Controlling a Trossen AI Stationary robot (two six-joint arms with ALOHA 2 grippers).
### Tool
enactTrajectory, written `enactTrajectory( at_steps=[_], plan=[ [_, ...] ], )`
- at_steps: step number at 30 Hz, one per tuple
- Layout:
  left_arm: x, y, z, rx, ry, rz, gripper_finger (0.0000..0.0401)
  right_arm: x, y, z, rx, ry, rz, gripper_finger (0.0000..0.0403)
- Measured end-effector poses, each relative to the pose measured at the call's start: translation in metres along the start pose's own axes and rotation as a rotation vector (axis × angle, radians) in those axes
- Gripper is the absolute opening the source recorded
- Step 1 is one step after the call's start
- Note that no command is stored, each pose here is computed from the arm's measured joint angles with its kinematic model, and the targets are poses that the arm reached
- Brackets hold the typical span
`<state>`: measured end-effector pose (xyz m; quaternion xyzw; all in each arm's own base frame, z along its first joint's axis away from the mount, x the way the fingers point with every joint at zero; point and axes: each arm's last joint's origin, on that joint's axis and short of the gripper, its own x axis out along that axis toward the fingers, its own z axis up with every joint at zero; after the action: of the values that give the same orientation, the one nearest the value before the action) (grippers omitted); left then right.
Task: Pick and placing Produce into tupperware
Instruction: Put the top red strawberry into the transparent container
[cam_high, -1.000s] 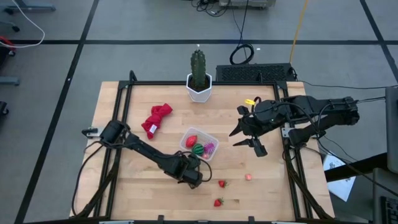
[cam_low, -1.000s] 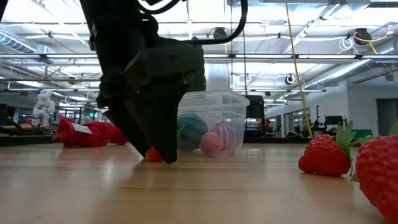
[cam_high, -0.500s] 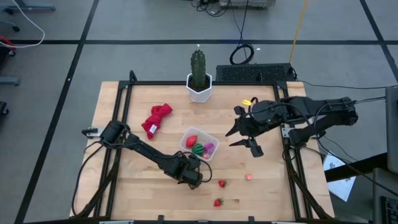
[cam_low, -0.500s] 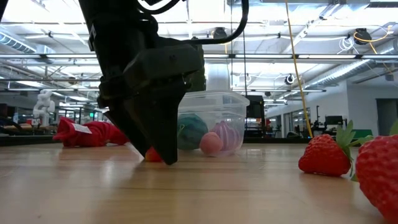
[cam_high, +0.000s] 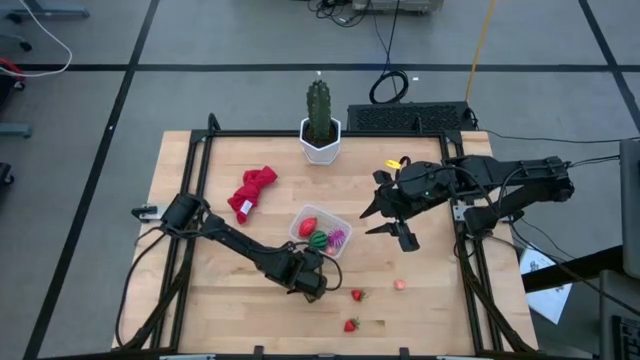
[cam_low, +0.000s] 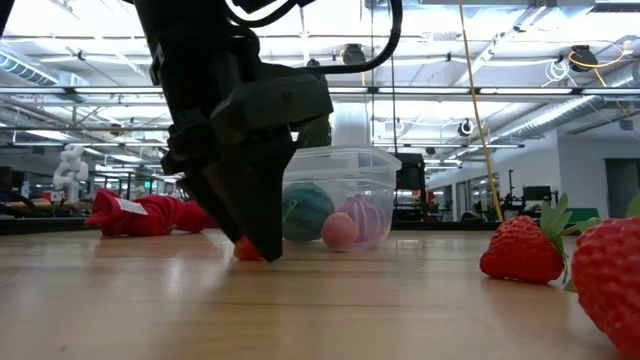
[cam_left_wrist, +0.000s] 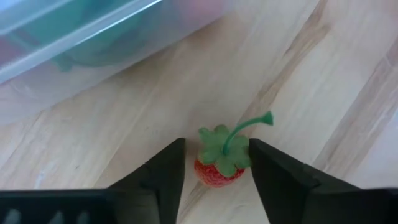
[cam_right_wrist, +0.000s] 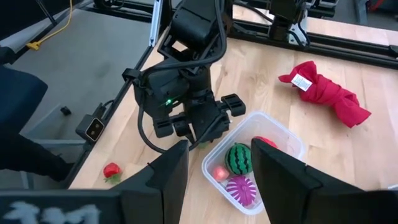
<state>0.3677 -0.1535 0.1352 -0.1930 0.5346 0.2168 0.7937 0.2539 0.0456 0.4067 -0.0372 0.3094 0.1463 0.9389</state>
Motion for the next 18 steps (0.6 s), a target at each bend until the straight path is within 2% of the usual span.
enactTrajectory(
  at_steps=[11,18],
  plan=[
    [-0.0023,-0.0008,0.0003,-0.022,0.011,-0.019,0.0129,0.0,0.0001,0.0,-0.002,0.0,0.0,0.0165],
    [-0.0091,-0.0008,0.0004,-0.028,0.03,-0.04,0.0121,-0.0001,0.0001,0.0001,-0.002,0.0,0.001,0.0165]
  ],
)
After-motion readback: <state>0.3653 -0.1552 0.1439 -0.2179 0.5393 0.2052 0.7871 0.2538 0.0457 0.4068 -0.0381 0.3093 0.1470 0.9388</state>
